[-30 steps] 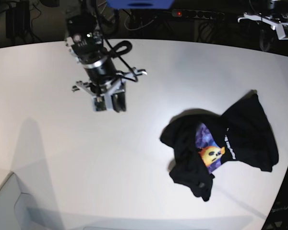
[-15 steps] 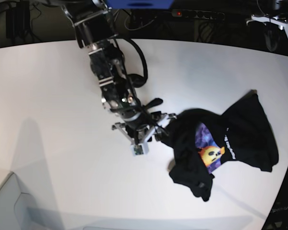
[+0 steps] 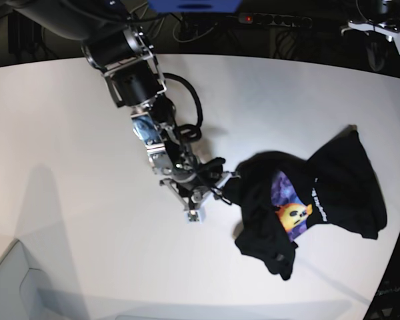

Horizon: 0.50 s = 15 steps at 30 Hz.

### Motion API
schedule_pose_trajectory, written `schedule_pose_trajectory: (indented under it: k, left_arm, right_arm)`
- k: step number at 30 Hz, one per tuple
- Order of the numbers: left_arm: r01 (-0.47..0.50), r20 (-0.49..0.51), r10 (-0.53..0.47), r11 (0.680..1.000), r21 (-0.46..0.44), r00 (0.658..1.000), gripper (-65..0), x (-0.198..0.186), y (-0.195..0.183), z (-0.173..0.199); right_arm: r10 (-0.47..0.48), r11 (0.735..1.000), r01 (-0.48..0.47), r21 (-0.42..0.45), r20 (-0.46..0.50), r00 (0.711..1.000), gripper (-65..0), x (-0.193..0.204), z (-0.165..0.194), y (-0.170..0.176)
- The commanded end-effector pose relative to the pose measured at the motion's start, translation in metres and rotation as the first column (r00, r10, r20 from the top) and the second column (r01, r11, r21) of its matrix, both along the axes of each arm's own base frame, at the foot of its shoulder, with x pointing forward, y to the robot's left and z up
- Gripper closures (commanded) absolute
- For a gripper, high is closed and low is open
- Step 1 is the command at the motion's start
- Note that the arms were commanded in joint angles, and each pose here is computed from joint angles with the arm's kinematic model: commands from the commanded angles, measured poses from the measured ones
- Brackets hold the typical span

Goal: Layout the t-shirt on the table in an organized manner, then fold the t-shirt properly
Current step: 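Reach the right gripper to the crumpled black t-shirt and grasp its edge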

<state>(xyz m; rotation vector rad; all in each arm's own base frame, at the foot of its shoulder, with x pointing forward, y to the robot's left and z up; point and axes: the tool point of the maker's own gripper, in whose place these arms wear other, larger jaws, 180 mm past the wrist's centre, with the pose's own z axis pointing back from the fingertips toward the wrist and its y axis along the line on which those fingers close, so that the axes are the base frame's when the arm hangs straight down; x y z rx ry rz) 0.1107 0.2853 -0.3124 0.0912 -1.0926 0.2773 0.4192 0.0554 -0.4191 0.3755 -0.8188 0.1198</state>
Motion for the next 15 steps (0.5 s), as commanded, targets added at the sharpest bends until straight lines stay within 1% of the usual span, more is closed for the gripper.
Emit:
schedule_pose_trajectory:
  k: [1, 3, 8, 13, 15]
  left_arm:
    - [-0.002, 0.025, 0.002, 1.0, 0.01, 1.0, -0.1, 0.0007, 0.0018, 0.0076]
    - [-0.002, 0.026, 0.002, 1.0, 0.01, 1.0, -0.1, 0.0012, 0.0018, 0.0077]
    - [-0.002, 0.026, 0.002, 1.0, 0.01, 1.0, -0.1, 0.0012, 0.0018, 0.0077]
    - [-0.004, 0.027, 0.004, 1.0, 0.012, 1.0, -0.1, 0.0014, 0.0025, 0.0077]
    - [-0.005, 0.026, 0.005, 1.0, 0.013, 1.0, -0.1, 0.0011, 0.0033, 0.0075]
  right_arm:
    - [0.003, 1.0, -0.003, 0.015, 0.029, 1.0, -24.2, 0.0094, 0.0135, 0.0048]
    - [0.003, 1.0, -0.003, 0.015, 0.026, 1.0, -27.4, 0.0081, 0.0122, 0.0048]
    - [0.003, 1.0, -0.003, 0.015, 0.024, 1.0, -32.7, 0.0075, 0.0116, 0.0048]
    - [0.008, 1.0, -0.009, 0.013, 0.021, 1.0, -34.0, 0.0055, 0.0098, 0.006]
    - [0.034, 0.999, -0.034, 0.004, 0.03, 0.999, -34.0, 0.0029, 0.0105, 0.0132]
